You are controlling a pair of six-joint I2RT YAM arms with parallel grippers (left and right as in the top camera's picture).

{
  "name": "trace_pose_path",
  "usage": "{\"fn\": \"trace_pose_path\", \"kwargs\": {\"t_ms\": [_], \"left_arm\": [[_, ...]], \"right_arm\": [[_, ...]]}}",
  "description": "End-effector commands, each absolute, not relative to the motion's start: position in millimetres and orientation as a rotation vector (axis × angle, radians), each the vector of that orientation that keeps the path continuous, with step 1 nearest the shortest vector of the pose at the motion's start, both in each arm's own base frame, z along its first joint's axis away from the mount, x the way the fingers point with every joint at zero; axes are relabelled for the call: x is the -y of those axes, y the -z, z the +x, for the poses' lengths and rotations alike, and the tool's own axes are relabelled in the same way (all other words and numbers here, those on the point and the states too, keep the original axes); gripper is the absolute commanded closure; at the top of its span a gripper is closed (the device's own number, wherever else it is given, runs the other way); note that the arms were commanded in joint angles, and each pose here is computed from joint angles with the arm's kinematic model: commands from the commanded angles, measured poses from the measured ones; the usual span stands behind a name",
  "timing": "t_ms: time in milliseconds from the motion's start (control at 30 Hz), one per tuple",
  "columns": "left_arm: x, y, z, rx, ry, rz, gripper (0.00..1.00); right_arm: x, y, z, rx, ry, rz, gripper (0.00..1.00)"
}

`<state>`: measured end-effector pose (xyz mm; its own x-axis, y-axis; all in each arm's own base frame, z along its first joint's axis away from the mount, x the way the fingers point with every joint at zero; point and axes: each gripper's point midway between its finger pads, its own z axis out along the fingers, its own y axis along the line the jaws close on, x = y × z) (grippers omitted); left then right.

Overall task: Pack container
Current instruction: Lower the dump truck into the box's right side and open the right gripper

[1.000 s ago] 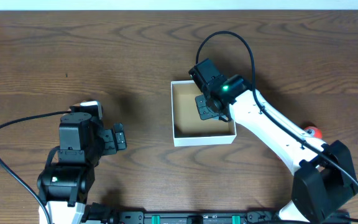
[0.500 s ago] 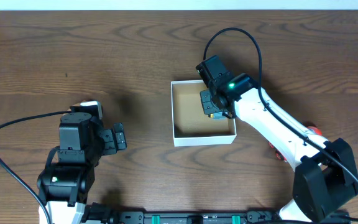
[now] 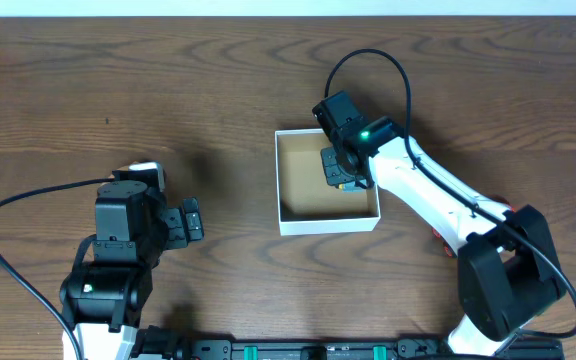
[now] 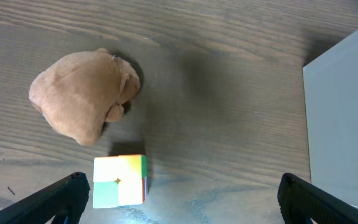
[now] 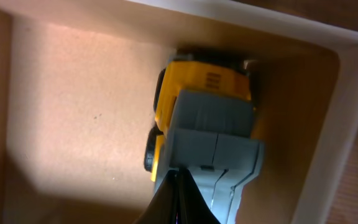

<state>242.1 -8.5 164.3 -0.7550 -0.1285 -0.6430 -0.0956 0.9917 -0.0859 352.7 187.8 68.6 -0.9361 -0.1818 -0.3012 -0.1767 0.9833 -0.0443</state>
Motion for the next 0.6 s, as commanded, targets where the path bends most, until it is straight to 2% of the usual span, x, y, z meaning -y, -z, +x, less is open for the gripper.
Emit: {"fn": "trace_pose_path", "kwargs": {"t_ms": [0,567], "left_arm": [[8.9,-173.5,244.5,-2.411,0.067,-0.161,0.02],[8.8,-172.9,243.8,-2.415,0.066,-0.161,0.02]], "right_arm": [[-177.3,-57.1,359.1,-2.832,0.061,-0.208,0.99],[-167.5,-49.9,365.2,-2.842,0.079,-0.167,0.99]]}}
